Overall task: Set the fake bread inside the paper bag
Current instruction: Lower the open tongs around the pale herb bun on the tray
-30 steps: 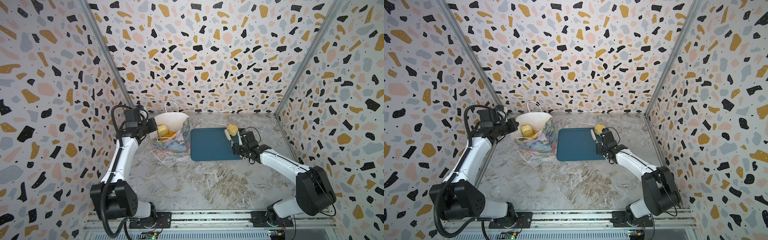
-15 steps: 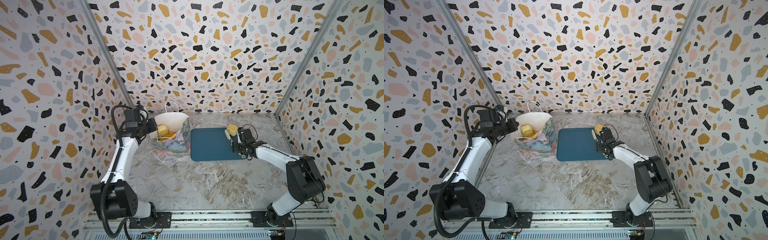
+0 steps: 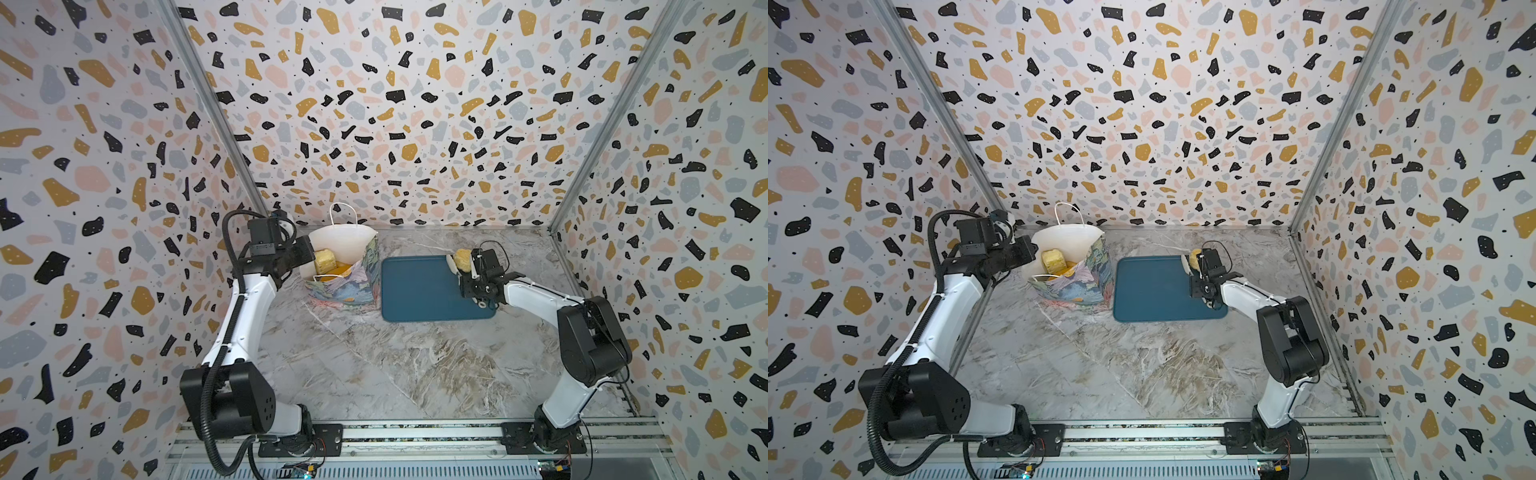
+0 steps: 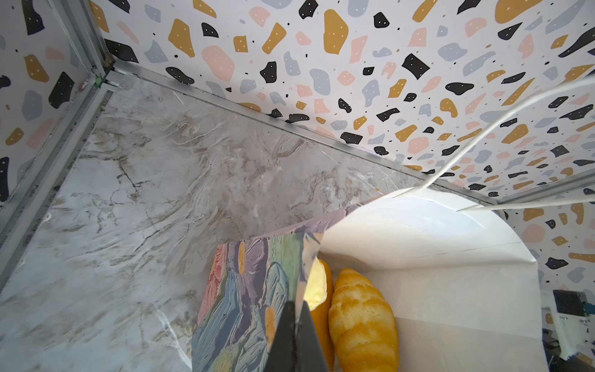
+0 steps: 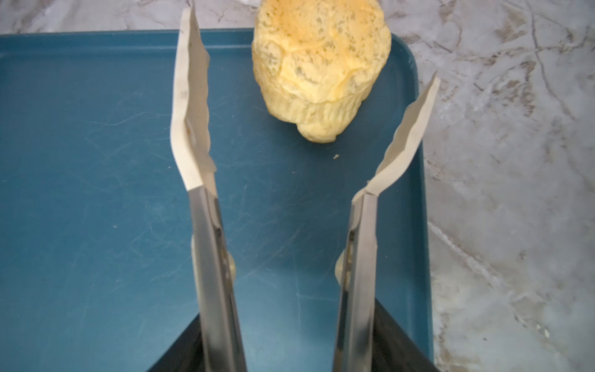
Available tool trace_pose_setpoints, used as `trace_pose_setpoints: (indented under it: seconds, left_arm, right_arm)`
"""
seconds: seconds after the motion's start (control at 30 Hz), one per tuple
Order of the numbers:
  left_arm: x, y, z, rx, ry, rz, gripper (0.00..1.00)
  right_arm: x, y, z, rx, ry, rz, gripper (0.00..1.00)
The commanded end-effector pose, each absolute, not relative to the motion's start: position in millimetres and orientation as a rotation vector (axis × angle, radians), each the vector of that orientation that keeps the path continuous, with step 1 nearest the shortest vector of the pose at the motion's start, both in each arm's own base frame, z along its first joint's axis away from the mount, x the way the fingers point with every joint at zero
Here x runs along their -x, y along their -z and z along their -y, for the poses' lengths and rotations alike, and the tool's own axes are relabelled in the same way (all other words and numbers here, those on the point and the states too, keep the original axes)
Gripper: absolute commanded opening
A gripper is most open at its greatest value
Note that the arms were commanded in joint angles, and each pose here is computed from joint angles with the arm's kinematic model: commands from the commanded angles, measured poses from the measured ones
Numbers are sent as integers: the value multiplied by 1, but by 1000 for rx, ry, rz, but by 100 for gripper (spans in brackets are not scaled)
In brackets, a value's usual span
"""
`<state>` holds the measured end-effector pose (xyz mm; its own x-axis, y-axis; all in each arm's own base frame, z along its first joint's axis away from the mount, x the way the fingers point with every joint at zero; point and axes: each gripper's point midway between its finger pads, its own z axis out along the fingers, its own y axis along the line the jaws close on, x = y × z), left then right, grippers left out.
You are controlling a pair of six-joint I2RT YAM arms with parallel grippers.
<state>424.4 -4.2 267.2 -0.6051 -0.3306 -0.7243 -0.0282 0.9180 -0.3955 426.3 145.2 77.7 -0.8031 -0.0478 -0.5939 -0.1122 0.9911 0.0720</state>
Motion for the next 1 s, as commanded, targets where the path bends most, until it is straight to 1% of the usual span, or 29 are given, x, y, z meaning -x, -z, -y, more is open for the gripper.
trace_pose_setpoints:
  seconds: [0.0,0.3,0.57,0.67,0.77,0.97]
  left_arm:
    - [-426,-282,9,220,460,-2129,0]
    - [-427,-282,11,218,467,-2129,0]
    - [-427,-282,11,219,471,-2127,0]
    - [-427,-283,11,217,476,-2125,0]
    - [-427,-282,12,218,480,-2126,0]
    - [-427,-281,12,218,484,-2127,0]
  right_arm:
    - [-438,-88,-144,98,-140,-2494,65]
    - [-452,-79,-141,82,-128,-2521,61]
    - [-451,-75,-139,75,-125,-2535,57]
    - [-450,-72,-138,76,-120,-2555,57]
    - [-449,-75,-140,81,-127,-2561,61]
    - [-446,-81,-137,74,-117,-2560,63]
